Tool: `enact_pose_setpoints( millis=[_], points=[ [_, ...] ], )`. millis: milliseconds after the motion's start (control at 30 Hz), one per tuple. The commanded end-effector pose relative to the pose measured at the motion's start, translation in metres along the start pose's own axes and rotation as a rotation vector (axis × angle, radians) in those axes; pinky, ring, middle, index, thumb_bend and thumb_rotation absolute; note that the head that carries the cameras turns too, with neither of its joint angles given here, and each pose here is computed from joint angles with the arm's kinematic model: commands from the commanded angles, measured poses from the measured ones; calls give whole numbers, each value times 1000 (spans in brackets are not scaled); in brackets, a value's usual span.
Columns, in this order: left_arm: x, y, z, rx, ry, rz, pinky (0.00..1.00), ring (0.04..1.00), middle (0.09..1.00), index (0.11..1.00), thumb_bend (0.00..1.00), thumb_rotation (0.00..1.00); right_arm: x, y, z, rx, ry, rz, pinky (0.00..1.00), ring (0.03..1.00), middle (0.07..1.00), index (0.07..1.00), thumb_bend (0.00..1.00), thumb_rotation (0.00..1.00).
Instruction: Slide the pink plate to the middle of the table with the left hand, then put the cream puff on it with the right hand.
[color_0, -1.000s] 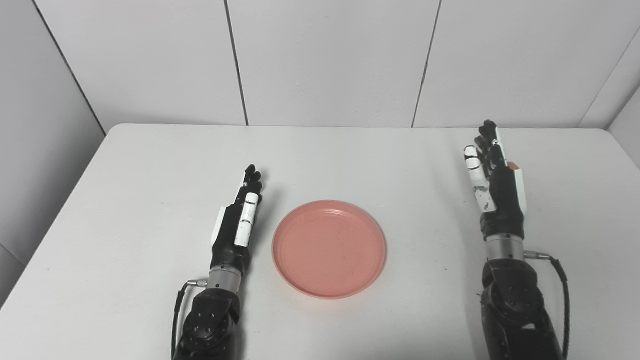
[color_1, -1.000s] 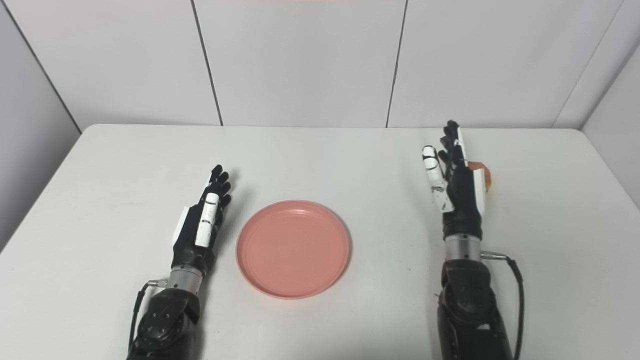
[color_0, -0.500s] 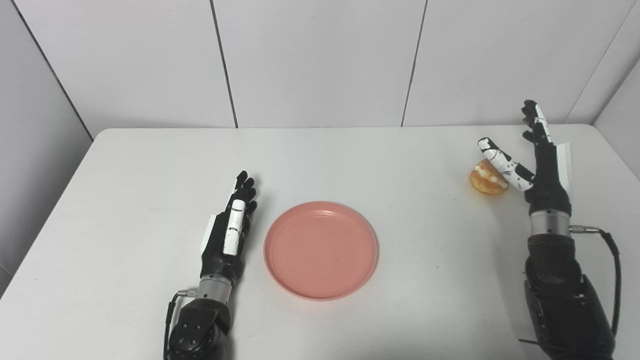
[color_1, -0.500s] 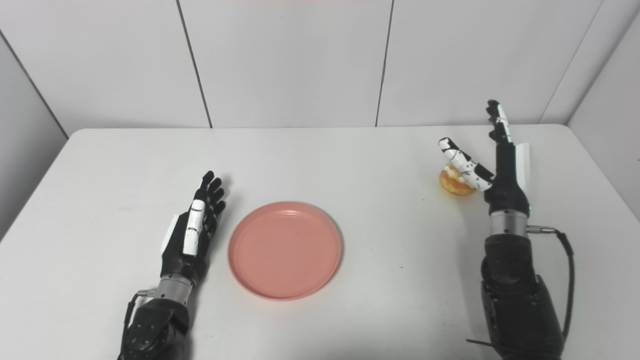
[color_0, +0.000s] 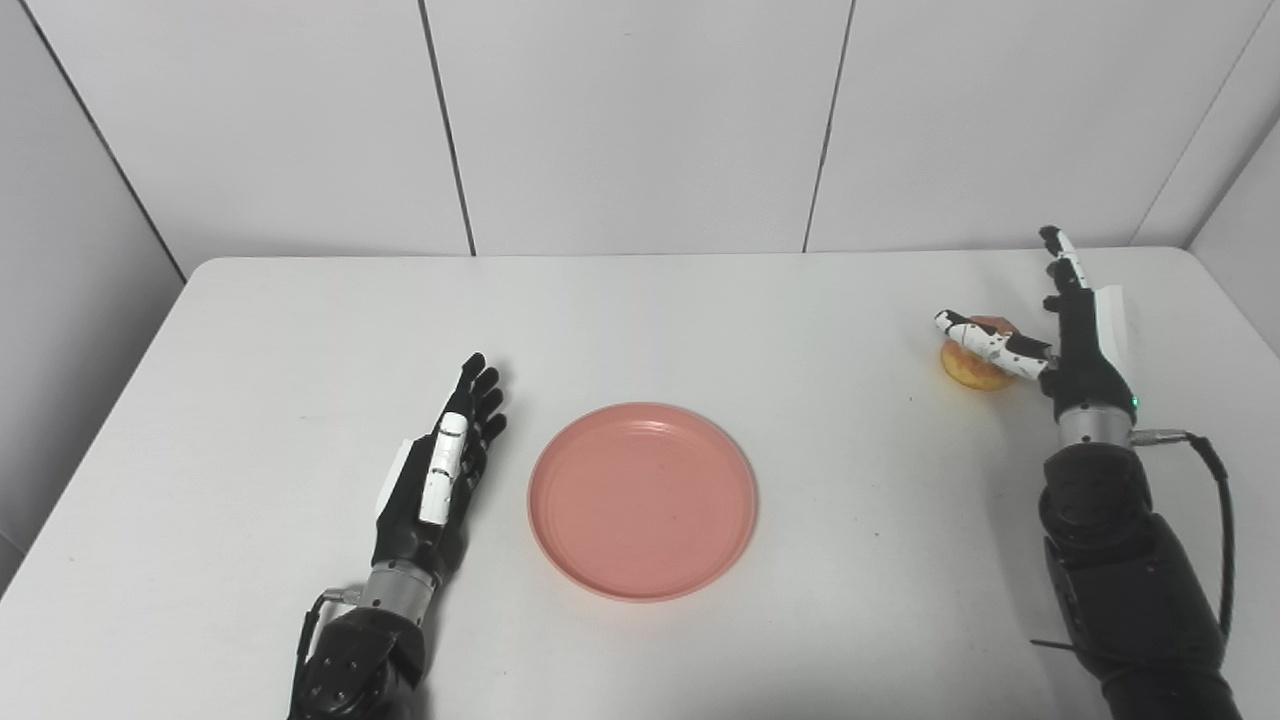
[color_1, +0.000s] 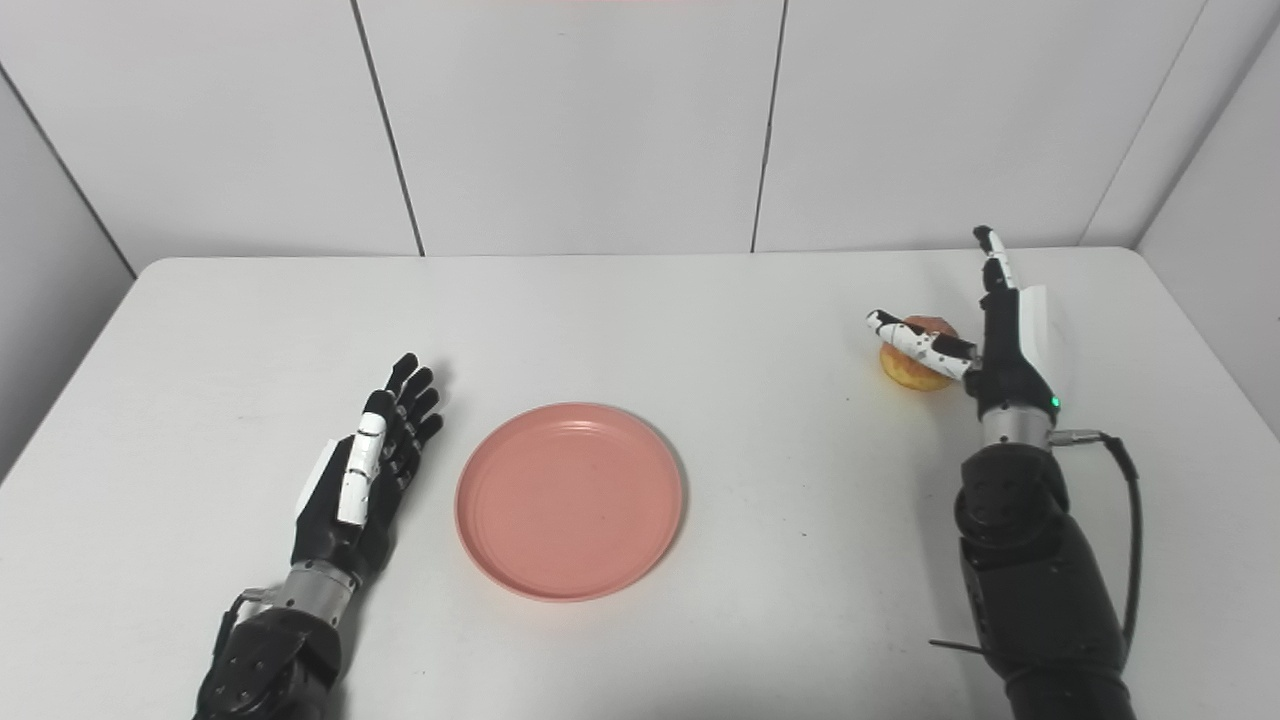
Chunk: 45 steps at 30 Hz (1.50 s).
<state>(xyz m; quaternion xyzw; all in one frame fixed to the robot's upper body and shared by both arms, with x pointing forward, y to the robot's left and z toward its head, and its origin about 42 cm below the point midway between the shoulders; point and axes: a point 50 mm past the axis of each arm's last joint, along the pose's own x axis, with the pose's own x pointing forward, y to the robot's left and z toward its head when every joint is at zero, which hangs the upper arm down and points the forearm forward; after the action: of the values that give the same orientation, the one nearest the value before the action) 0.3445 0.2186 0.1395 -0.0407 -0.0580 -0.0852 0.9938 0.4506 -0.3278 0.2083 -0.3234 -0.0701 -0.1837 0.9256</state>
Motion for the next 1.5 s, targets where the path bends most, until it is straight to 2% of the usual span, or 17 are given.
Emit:
enact_pose_setpoints(
  millis=[0,133,300,467,600,633,667,700,767,800,833,1000,1033,1133,1233,1333,1467],
  points=[
    [-3,4,4,0,-5,-11,1000,1000,1000,1000,539,1000,18,-14,16,-20,-36,-25,779,895,930,908,828,320],
    [-3,3,5,-4,-2,-15,1000,1000,1000,1000,535,1000,20,-9,18,-56,-8,30,760,879,921,904,834,304],
    [-3,5,4,-21,2,-21,1000,1000,1000,1000,553,1000,19,-4,20,-91,36,76,808,912,933,898,827,248],
    [-5,4,6,4,2,-29,1000,1000,1000,1000,547,1000,18,-2,16,-111,64,87,799,905,929,888,764,208],
    [-5,2,6,5,0,-21,1000,1000,1000,1000,550,1000,16,-1,14,-125,82,89,745,872,904,878,707,151],
    [-5,2,6,7,0,-21,1000,1000,1000,1000,550,1000,16,-1,13,-120,79,85,627,769,819,870,699,119],
    [-5,2,7,5,2,-20,1000,1000,1000,1000,553,1000,16,0,14,-119,72,82,428,552,621,865,616,49],
    [-5,2,7,3,4,-20,1000,1000,1000,1000,559,1000,15,0,14,-125,59,76,344,461,552,856,587,24],
    [-6,2,7,1,6,-21,1000,1000,1000,1000,563,1000,14,1,14,-144,33,67,260,382,494,809,559,5],
    [-5,2,7,0,7,-22,1000,1000,1000,1000,560,1000,13,2,14,-157,21,58,269,401,487,789,552,1],
    [-5,2,8,-1,8,-22,1000,1000,1000,1000,554,1000,13,3,14,-166,13,51,326,477,491,758,544,0],
    [-5,0,8,-7,2,-26,1000,1000,1000,1000,542,1000,11,3,16,-207,-25,29,321,499,493,674,534,0],
    [-5,-1,8,-13,2,-25,1000,1000,1000,1000,548,1000,10,2,18,-225,-25,27,305,476,494,612,525,0],
    [-5,-3,9,-13,0,-24,1000,1000,1000,1000,563,1000,10,1,23,-257,-15,21,247,405,527,542,514,0],
    [-5,-4,9,-3,1,-22,1000,1000,1000,1000,567,1000,10,-1,29,-268,-10,18,230,403,514,518,519,0],
    [-4,-5,9,-10,-2,-22,1000,1000,1000,1000,579,1000,10,-4,31,-252,-22,19,192,365,450,518,511,0],
    [-2,-6,8,-9,-4,-5,1000,1000,1000,991,592,1000,6,-7,47,-216,-63,4,217,371,464,520,510,0]
  ],
)
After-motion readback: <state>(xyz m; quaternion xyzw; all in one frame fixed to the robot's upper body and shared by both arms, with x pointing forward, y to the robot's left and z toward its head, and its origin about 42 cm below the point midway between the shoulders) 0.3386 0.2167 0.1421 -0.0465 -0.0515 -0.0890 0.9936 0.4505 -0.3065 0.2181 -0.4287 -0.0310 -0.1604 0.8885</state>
